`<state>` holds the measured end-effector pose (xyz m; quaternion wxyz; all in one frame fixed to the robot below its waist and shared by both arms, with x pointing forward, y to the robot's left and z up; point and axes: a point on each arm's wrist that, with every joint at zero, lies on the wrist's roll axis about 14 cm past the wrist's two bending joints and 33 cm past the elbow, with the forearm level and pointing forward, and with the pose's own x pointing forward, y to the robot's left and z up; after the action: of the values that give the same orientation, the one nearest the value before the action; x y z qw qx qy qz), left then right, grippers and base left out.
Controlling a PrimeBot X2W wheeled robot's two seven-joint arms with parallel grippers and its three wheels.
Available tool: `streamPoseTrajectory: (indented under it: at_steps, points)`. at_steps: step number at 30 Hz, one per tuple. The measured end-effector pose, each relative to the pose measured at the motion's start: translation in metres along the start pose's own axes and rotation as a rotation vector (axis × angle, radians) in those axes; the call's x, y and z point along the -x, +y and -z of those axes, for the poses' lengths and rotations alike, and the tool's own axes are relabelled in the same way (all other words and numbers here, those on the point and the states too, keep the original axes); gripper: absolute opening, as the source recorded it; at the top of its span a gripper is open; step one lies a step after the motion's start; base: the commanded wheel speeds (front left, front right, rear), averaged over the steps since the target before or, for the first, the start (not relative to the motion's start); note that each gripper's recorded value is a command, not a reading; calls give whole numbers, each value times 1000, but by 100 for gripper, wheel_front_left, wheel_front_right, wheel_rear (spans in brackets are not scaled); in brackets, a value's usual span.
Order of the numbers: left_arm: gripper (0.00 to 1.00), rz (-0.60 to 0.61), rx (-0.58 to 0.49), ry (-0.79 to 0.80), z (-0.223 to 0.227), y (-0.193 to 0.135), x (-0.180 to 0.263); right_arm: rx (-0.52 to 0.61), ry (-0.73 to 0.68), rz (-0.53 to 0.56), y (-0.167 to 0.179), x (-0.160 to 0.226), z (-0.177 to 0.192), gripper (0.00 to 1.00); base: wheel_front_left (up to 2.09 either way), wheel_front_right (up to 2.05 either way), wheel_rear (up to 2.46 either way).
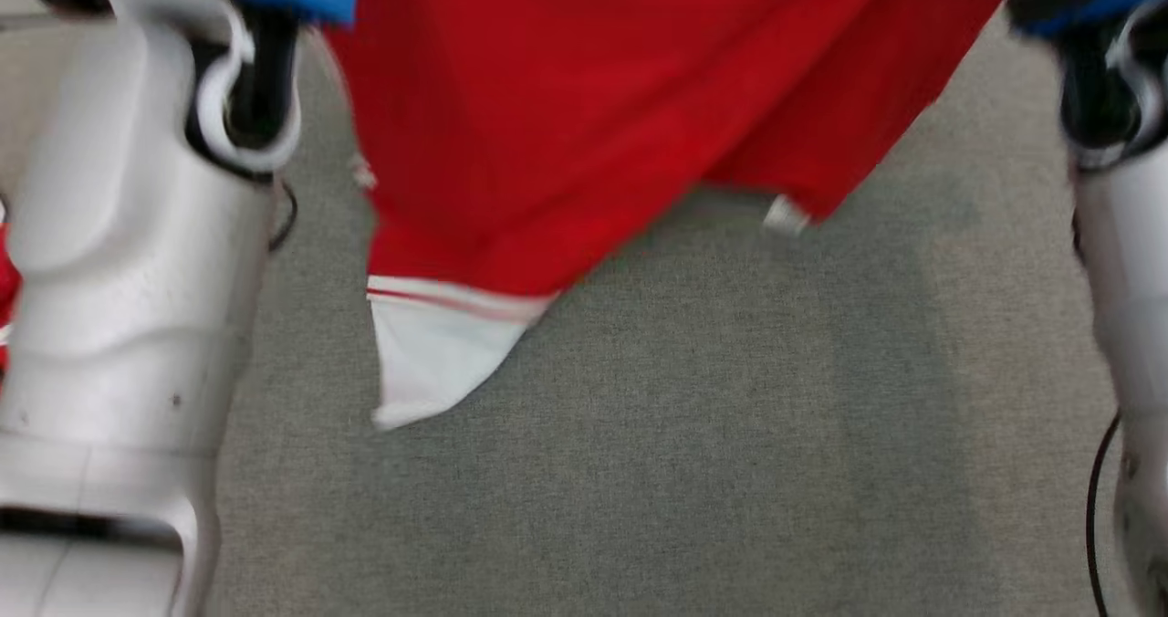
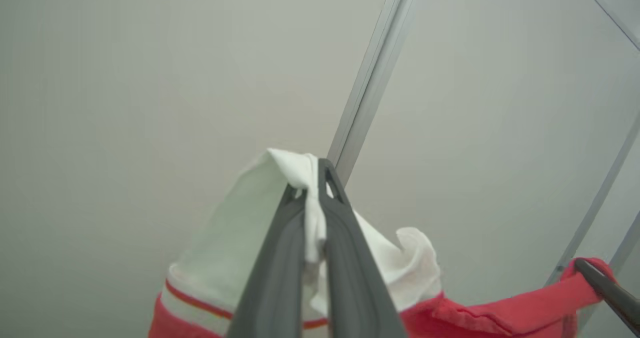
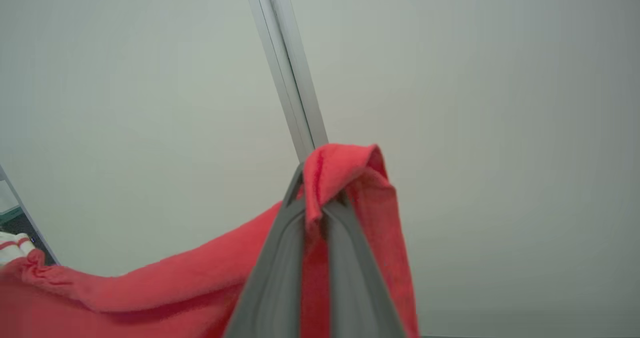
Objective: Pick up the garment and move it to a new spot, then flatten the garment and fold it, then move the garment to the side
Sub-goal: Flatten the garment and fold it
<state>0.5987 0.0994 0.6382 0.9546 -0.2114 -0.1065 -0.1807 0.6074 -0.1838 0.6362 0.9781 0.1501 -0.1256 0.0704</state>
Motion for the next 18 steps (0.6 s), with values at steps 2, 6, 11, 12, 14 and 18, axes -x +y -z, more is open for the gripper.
streamPoseTrajectory:
  at_steps: [2,6,11,12,14,18]
  points:
    - [0,18,-15,-35,-17,-3,-22,-21,-18,-2,3,-24,-13,0,0,0,0]
    - [0,58,-16,-132,-62,-17,-61,-55,-73,-3,6,-61,-45,0,0,0,0]
    - [0,112,-29,-206,-98,-42,-88,-59,-132,-18,14,-85,-73,0,0,0,0]
    - [0,123,-28,-218,-102,-47,-91,-54,-137,-22,15,-87,-75,0,0,0,0]
    - [0,136,-28,-228,-105,-52,-93,-53,-140,-29,18,-89,-76,0,0,0,0]
    - [0,136,-38,-163,-77,-48,-93,-69,-110,-21,13,-88,-57,0,0,0,0]
